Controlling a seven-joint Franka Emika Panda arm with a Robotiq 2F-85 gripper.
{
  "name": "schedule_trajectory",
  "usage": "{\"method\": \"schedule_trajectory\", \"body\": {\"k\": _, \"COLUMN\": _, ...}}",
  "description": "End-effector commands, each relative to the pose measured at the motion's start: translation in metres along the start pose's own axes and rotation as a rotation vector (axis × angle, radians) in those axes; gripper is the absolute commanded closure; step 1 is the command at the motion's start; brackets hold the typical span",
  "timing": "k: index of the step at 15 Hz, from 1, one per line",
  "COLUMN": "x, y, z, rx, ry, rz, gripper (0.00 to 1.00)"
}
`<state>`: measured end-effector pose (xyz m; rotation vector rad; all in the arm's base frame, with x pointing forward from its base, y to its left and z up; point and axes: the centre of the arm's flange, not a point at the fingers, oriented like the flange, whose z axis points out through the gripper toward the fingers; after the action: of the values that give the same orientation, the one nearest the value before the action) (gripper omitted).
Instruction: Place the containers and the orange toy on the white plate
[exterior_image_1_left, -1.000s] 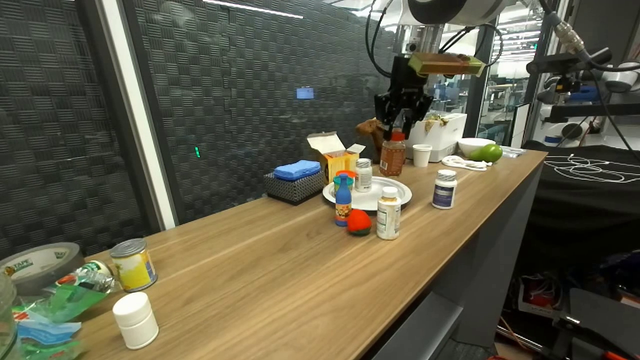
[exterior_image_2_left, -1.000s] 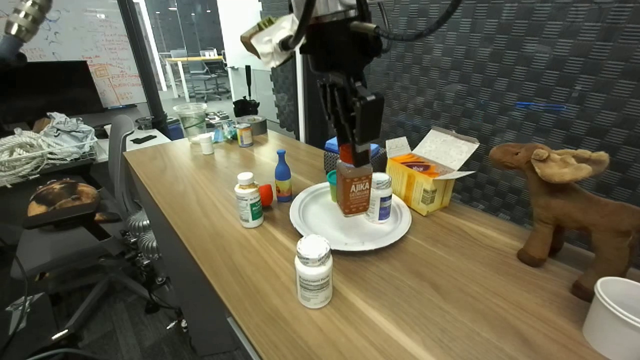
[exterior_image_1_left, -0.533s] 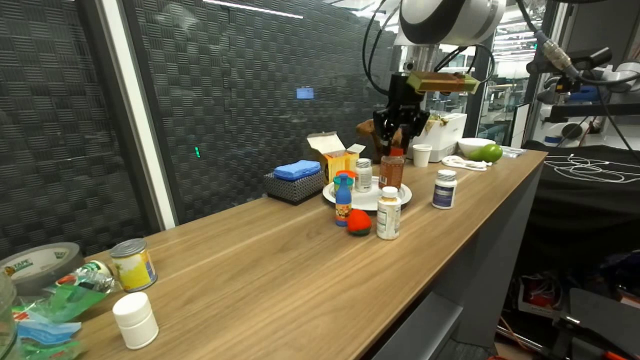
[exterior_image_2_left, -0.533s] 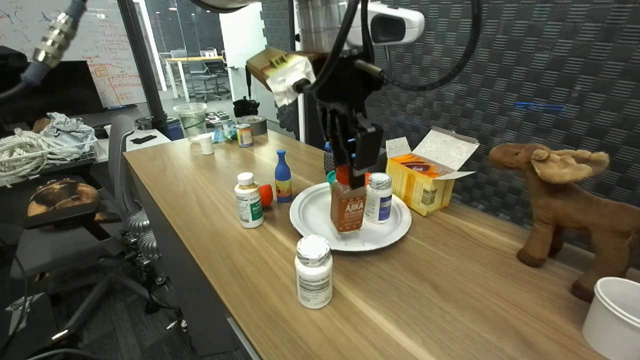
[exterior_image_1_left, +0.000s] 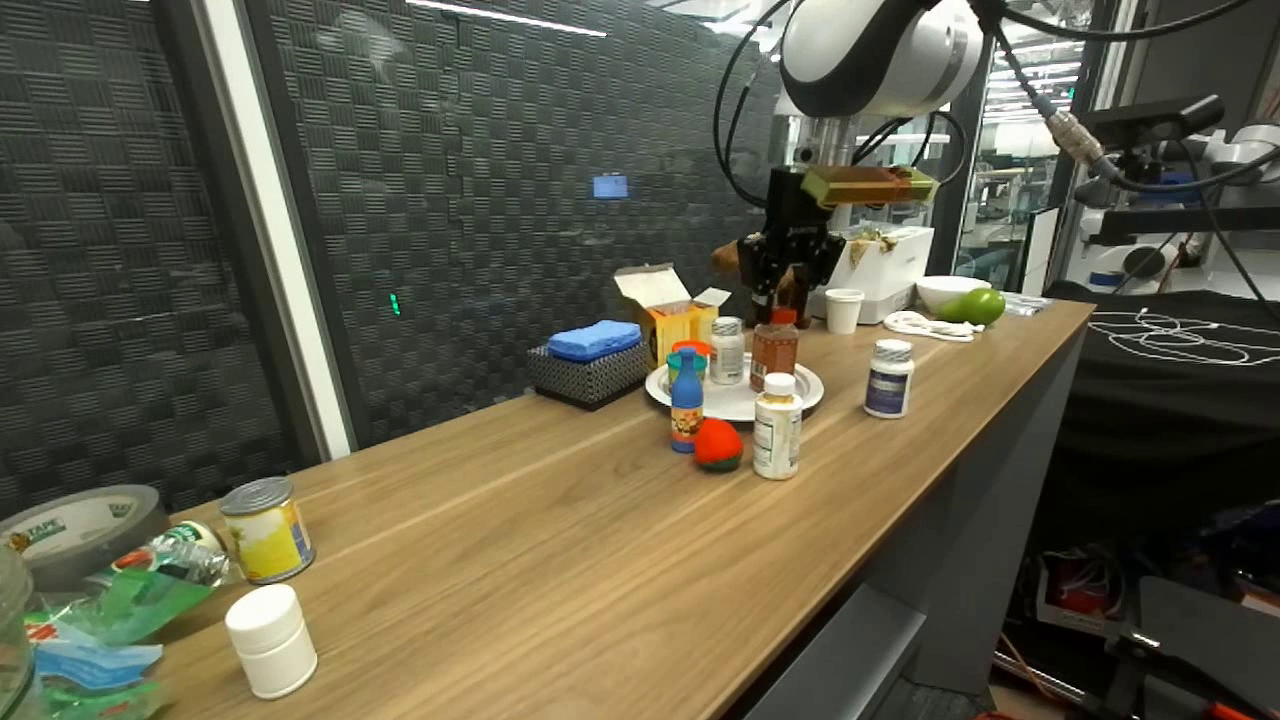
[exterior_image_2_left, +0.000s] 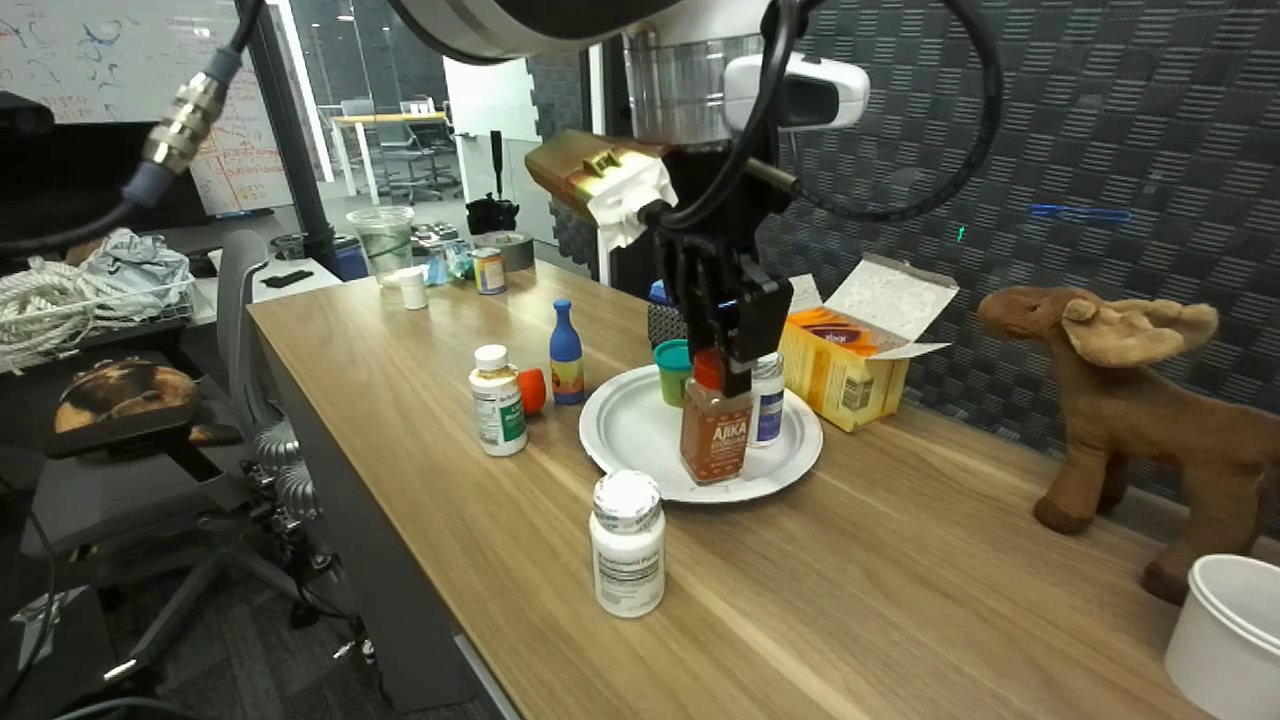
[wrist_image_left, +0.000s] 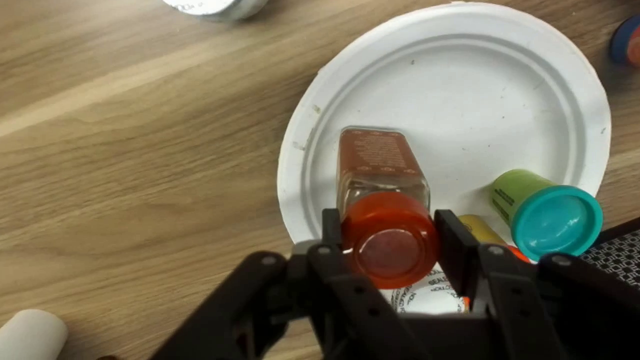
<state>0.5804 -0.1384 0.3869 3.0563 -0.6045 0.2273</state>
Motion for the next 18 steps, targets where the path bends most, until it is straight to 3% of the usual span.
{"method": "schedule_trajectory", "body": {"k": 1, "x": 0.017, "y": 0.004, "z": -0.003, "rx": 0.003, "ry": 0.029, "rz": -0.016, "gripper": 0.76}}
{"method": "schedule_trajectory", "body": {"k": 6, "x": 0.021, "y": 0.005, "z": -0.003, "rx": -0.011, "ry": 0.03, "rz": -0.029, "gripper": 0.76}}
{"method": "schedule_trajectory", "body": {"k": 7, "x": 0.02, "y": 0.004, "z": -0.004, "rx": -0.014, "ry": 0.029, "rz": -0.035, "gripper": 0.26}}
{"method": "schedule_trajectory", "body": {"k": 8, "x": 0.019, "y": 0.003, "z": -0.007, "rx": -0.015, "ry": 0.031, "rz": -0.038, "gripper": 0.25}}
{"method": "schedule_trajectory", "body": {"k": 11, "x": 0.007, "y": -0.001, "z": -0.031, "rx": -0.004, "ry": 0.059, "rz": -0.035, "gripper": 0.05}}
{"method": "schedule_trajectory", "body": {"k": 12, "x": -0.001, "y": 0.0, "z": -0.042, "rx": -0.008, "ry": 0.078, "rz": -0.031, "gripper": 0.0}}
{"method": "schedule_trajectory", "body": {"k": 18, "x": -0.053, "y": 0.022, "z": -0.076, "rx": 0.015, "ry": 0.104, "rz": 0.048, "gripper": 0.0}}
